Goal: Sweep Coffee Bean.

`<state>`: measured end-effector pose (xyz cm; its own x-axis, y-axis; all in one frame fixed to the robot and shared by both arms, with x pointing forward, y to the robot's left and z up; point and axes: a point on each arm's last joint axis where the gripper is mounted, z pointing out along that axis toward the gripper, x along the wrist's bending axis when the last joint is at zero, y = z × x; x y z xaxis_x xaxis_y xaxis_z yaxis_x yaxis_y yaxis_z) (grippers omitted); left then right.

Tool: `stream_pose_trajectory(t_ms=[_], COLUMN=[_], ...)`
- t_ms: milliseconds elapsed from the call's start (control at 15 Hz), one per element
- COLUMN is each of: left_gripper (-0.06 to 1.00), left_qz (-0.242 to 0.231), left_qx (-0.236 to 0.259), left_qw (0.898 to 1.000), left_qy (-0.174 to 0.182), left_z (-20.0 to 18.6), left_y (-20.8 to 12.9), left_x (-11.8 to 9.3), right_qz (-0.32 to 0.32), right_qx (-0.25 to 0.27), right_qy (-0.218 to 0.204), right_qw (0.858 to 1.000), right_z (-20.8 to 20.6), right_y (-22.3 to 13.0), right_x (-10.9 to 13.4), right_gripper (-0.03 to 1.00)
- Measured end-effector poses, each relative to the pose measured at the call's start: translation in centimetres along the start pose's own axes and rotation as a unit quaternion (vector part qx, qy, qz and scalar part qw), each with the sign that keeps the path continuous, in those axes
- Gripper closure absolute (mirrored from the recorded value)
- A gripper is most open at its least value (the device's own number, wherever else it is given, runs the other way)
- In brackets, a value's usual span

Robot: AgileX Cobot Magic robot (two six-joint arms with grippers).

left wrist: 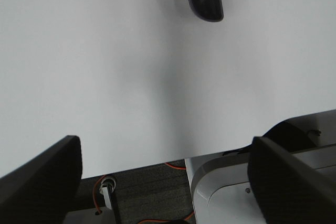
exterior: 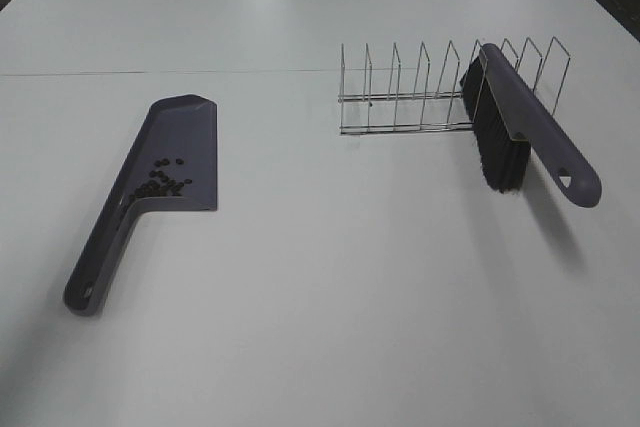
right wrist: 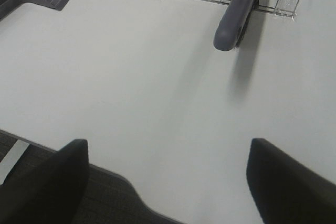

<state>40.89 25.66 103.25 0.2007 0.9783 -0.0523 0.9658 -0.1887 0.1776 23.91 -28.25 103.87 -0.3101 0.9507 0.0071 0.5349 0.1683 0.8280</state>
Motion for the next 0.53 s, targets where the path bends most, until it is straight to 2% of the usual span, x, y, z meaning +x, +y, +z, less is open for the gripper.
stream_pose_trajectory(t_ms=[333,533], left_gripper=[0.16,0.16], left_qz=[0.005,0.010], left_qx=[-0.094,-0.195], left_qw=[0.996,0.981], left_qy=[-0.004,-0.008], left_z=[-3.1,-4.7], left_y=[-5.3,-10.4], left_x=[0.1,0.2], right_qz=[-0.002,-0.004], right_qx=[-0.013,-0.024], right_qy=[-0.001,-0.002], right_qw=[1.000,1.000], right_z=[-0.3,-0.5], right_y=[-0.2,-0.4], right_x=[0.1,0.1], right_gripper=[0.25,0.25])
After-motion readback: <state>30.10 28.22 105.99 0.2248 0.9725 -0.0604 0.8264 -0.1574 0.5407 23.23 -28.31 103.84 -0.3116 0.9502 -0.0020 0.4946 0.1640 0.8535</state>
